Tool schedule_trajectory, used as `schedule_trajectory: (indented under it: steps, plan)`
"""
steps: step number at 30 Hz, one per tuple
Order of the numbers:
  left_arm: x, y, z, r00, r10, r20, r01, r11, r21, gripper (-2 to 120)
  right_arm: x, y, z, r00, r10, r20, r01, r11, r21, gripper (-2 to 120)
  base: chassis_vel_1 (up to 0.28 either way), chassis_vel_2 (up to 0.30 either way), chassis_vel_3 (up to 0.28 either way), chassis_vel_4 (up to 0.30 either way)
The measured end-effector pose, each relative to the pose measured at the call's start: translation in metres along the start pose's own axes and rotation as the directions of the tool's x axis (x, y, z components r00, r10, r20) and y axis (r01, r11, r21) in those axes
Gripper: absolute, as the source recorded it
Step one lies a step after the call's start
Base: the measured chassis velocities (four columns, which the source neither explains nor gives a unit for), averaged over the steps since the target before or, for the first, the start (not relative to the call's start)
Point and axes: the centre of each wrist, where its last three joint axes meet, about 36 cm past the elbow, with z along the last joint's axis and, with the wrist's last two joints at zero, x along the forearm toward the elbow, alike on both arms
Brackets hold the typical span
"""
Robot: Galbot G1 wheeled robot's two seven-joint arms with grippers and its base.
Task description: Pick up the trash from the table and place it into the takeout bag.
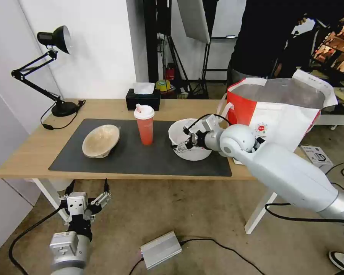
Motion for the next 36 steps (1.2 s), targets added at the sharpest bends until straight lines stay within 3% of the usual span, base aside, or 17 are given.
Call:
schedule_trajectory:
  steps: [36]
  plan:
    - [0.0, 0.0, 0.002, 1.0, -0.002, 0.0, 0.002, 1.0, -0.001, 100, -0.022, 0.0, 0.012, 0.999, 0.026, -0.042, -0.026, 1.0, 0.002, 99, 0.0, 0.0, 0.0, 0.0]
